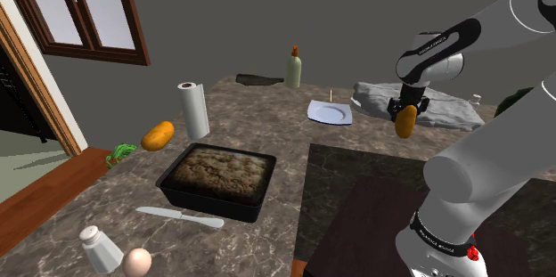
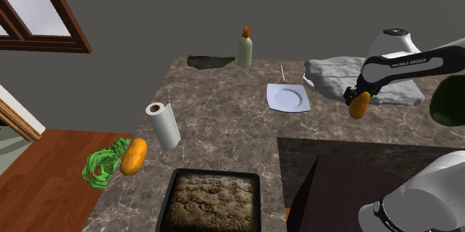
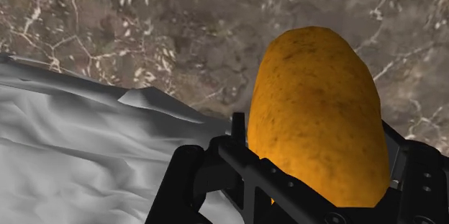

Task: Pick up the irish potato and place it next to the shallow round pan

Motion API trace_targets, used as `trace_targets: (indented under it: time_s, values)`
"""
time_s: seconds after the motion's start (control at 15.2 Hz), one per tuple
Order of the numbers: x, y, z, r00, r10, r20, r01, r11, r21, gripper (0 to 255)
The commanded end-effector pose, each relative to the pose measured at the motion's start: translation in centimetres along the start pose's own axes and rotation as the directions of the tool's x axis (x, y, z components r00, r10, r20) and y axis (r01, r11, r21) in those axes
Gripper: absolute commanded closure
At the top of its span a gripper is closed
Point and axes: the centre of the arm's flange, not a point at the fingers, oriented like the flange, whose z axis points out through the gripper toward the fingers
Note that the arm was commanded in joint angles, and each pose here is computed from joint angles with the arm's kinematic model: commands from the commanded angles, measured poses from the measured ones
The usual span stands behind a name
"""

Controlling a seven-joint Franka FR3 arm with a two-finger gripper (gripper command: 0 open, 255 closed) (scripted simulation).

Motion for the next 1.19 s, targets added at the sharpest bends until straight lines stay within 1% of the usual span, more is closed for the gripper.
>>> trace_targets:
  time_s: [0.0,0.13,0.2,0.53,0.79,1.12]
  values:
    - [-0.6,0.1,0.9,1.000,0.000,0.029,0.000,1.000,0.001,255]
    - [-0.5,0.1,0.9,1.000,0.000,0.029,0.000,1.000,0.001,255]
    - [-0.5,-0.2,0.9,1.000,0.000,0.029,0.000,1.000,0.000,0]
    - [-0.6,0.1,0.9,1.000,0.000,0.029,0.000,1.000,0.001,0]
    - [-0.4,0.1,-4.1,1.000,0.000,0.029,0.000,1.000,0.001,0]
    - [-0.4,0.1,-4.1,1.000,0.000,0.029,0.000,1.000,0.001,0]
